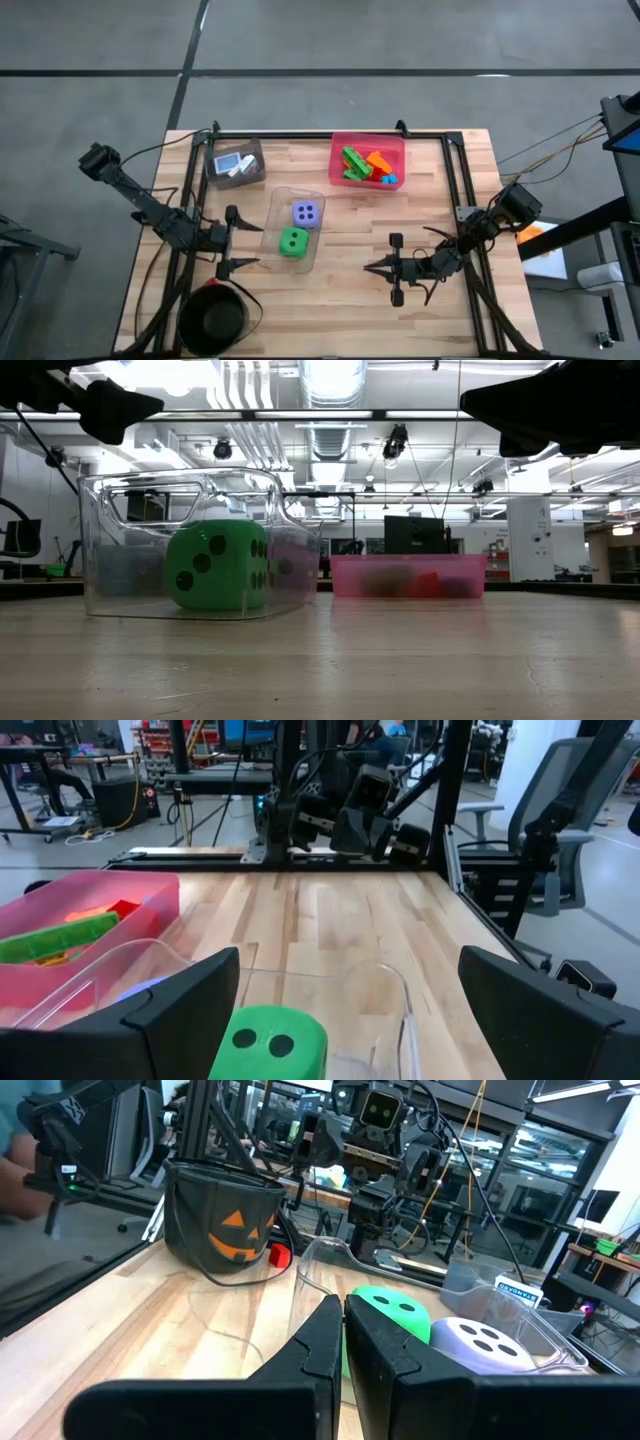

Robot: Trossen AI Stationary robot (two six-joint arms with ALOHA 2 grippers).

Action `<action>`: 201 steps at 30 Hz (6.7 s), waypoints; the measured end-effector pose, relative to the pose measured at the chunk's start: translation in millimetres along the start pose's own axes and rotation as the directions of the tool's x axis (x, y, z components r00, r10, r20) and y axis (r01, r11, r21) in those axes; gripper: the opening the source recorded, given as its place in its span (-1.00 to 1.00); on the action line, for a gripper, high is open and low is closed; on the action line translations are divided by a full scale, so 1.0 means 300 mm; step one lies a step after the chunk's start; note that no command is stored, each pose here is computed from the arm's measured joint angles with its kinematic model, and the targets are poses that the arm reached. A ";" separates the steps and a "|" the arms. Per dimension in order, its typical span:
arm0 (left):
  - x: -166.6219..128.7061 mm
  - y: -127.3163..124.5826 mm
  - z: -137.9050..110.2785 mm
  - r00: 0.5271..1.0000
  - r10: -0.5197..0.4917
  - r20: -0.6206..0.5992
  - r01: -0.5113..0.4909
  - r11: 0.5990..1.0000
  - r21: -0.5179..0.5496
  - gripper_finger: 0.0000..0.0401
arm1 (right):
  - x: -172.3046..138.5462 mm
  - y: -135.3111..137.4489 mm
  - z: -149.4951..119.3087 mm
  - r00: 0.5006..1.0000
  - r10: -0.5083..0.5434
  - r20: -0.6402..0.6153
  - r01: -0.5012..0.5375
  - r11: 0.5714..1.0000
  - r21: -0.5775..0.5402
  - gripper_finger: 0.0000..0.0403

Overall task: Pick & Place Toys
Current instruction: Put the red game piece into the pink bin

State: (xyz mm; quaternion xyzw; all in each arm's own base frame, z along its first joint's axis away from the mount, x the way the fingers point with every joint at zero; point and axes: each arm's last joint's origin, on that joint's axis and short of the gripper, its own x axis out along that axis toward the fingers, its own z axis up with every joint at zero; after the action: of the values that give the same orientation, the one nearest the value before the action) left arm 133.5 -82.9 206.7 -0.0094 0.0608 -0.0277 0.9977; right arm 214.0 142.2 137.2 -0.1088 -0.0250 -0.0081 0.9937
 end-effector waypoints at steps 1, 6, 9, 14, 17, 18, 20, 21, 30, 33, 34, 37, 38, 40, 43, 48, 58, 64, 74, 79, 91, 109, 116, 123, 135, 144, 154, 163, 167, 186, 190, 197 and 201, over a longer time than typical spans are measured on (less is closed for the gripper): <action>0.000 0.000 0.000 1.000 0.000 0.001 0.000 1.000 0.000 0.87 | 0.000 0.000 0.000 1.000 0.000 0.000 0.000 1.000 0.000 -0.91; -0.007 0.004 0.006 1.000 -0.001 0.008 0.001 1.000 -0.005 0.87 | 0.000 0.000 0.000 1.000 0.000 -0.001 0.000 1.000 0.000 -0.91; -0.020 0.012 0.015 1.000 -0.001 0.019 0.001 1.000 -0.012 0.87 | 0.000 0.000 0.000 1.000 0.000 0.000 0.000 1.000 -0.001 -0.91; -0.057 0.034 0.026 1.000 -0.006 0.028 0.006 1.000 -0.018 0.87 | 0.000 0.000 0.000 1.000 0.000 0.000 0.000 1.000 0.000 -0.91; -0.082 0.051 0.021 1.000 -0.007 0.008 0.007 1.000 -0.004 0.87 | 0.000 0.000 0.000 1.000 0.000 0.000 0.000 1.000 0.000 -0.91; -0.092 0.056 0.018 1.000 -0.021 -0.001 0.021 1.000 0.001 0.87 | 0.000 0.000 0.000 1.000 0.000 0.000 0.000 1.000 0.000 -0.91; -0.111 0.063 0.013 0.996 -0.091 -0.021 0.091 0.996 0.008 0.87 | 0.000 0.000 0.000 1.000 0.000 0.000 0.000 1.000 0.000 -0.91; -0.121 0.064 0.012 0.989 -0.146 -0.028 0.146 0.989 0.010 0.87 | 0.000 0.000 0.000 1.000 0.000 -0.001 0.000 1.000 0.000 -0.91; -0.183 0.076 0.012 0.909 -0.416 -0.021 0.415 0.910 -0.019 0.87 | 0.000 0.000 0.000 1.000 0.000 0.000 0.000 1.000 0.000 -0.91; -0.193 0.082 0.003 0.904 -0.425 -0.041 0.423 0.905 -0.044 0.87 | 0.000 0.000 0.000 1.000 0.000 -0.001 0.000 1.000 0.000 -0.91; -0.195 0.083 0.001 0.902 -0.430 -0.046 0.428 0.902 -0.056 0.87 | 0.000 0.000 0.000 1.000 0.000 0.000 0.000 1.000 0.000 -0.91; -0.198 0.084 -0.002 0.897 -0.440 -0.052 0.434 0.896 -0.095 0.87 | 0.000 0.000 0.000 1.000 0.000 0.000 0.000 1.000 -0.001 -0.91; -0.197 0.084 -0.002 0.896 -0.440 -0.053 0.433 0.895 -0.109 0.87 | 0.000 0.000 0.000 1.000 0.001 0.000 -0.001 1.000 0.000 -0.91; -0.197 0.084 -0.005 0.896 -0.440 -0.063 0.427 0.892 -0.146 0.87 | 0.000 0.000 0.000 1.000 0.001 0.000 -0.001 1.000 -0.001 -0.91; -0.198 0.084 -0.017 0.889 -0.447 -0.099 0.423 0.885 -0.194 0.87 | 0.000 0.000 0.000 1.000 0.001 0.000 -0.001 1.000 0.000 -0.91; -0.200 0.082 -0.025 0.871 -0.474 -0.128 0.441 0.870 -0.219 0.87 | 0.000 0.000 0.000 1.000 0.001 0.000 -0.001 1.000 0.000 -0.91; -0.211 0.087 -0.040 0.835 -0.487 -0.256 0.380 0.848 -0.370 0.87 | 0.000 0.000 0.000 1.000 -0.001 0.000 0.001 1.000 0.000 -0.91; -0.221 0.091 -0.004 0.823 -0.449 -0.347 0.302 0.865 -0.401 0.87 | 0.001 0.000 0.000 1.000 0.000 0.000 0.000 1.000 0.000 -0.91; -0.216 0.089 0.078 0.797 -0.321 -0.512 0.068 0.890 -0.452 0.87 | 0.001 0.000 0.000 1.000 0.000 0.000 0.000 1.000 0.000 -0.91; -0.209 0.086 0.077 0.716 -0.226 -0.661 -0.090 0.908 -0.408 0.87 | 0.001 0.000 0.000 1.000 0.000 0.000 0.000 1.000 0.000 -0.91; -0.185 0.066 0.051 0.579 -0.182 -0.795 -0.199 0.914 -0.354 0.87 | 0.001 0.000 0.000 1.000 -0.001 0.000 0.001 1.000 0.000 -0.91; -0.154 0.040 0.024 0.478 -0.178 -0.860 -0.212 0.927 -0.309 0.87 | 0.001 0.000 0.000 1.000 0.000 0.000 0.000 1.000 0.000 -0.91; -0.148 0.025 0.014 0.397 -0.245 -0.884 -0.124 0.940 -0.317 0.87 | 0.001 0.000 0.000 1.000 0.000 0.000 0.000 1.000 0.000 -0.91; -0.141 0.011 0.001 0.318 -0.286 -0.904 -0.037 0.949 -0.314 0.87 | 0.012 0.002 0.025 0.999 -0.013 0.045 0.012 0.999 0.037 -0.91; -0.111 -0.017 -0.040 0.153 -0.288 -0.945 0.104 0.956 -0.274 0.87 | 0.091 0.008 0.096 0.991 -0.077 0.112 0.067 0.993 0.094 -0.91; -0.080 -0.030 -0.051 0.199 -0.246 -0.949 0.144 0.965 -0.220 0.87 | 0.099 0.012 0.103 0.990 -0.078 0.113 0.067 0.993 0.095 -0.91; -0.096 -0.023 -0.077 0.124 -0.265 -0.956 0.136 0.959 -0.248 0.87 | 0.100 0.014 0.098 0.992 -0.073 0.101 0.065 0.994 0.088 -0.91; -0.099 -0.017 -0.147 0.108 -0.294 -0.950 0.068 0.955 -0.288 0.87 | 0.100 0.014 0.098 0.992 -0.073 0.101 0.064 0.994 0.092 -0.91; -0.083 -0.027 -0.142 0.164 -0.315 -0.935 0.057 0.949 -0.310 0.87 | 0.100 0.014 0.098 0.992 -0.073 0.101 0.064 0.994 0.091 -0.91; -0.031 -0.040 -0.119 0.363 -0.312 -0.878 0.053 0.948 -0.315 0.87 | 0.100 0.014 0.098 0.992 -0.073 0.101 0.064 0.994 0.091 -0.91; -0.056 -0.024 -0.133 0.281 -0.271 -0.921 0.017 0.961 -0.277 0.87 | 0.100 0.014 0.098 0.992 -0.073 0.101 0.064 0.994 0.091 -0.91; -0.063 -0.027 -0.136 0.279 -0.243 -0.929 -0.034 0.964 -0.263 0.87 | 0.100 0.005 0.095 0.986 -0.150 0.073 0.139 0.980 0.141 -0.91; -0.059 -0.020 -0.136 0.325 -0.178 -0.929 -0.104 0.969 -0.222 0.87 | 0.100 -0.008 0.090 0.964 -0.264 0.029 0.252 0.945 0.209 -0.91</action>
State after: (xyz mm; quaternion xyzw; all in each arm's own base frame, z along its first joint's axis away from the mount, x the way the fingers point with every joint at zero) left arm 110.7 -88.6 168.5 -0.1141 0.6311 -0.0433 0.7661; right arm 242.6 145.4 165.6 -0.0028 -0.0680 -0.1324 0.9889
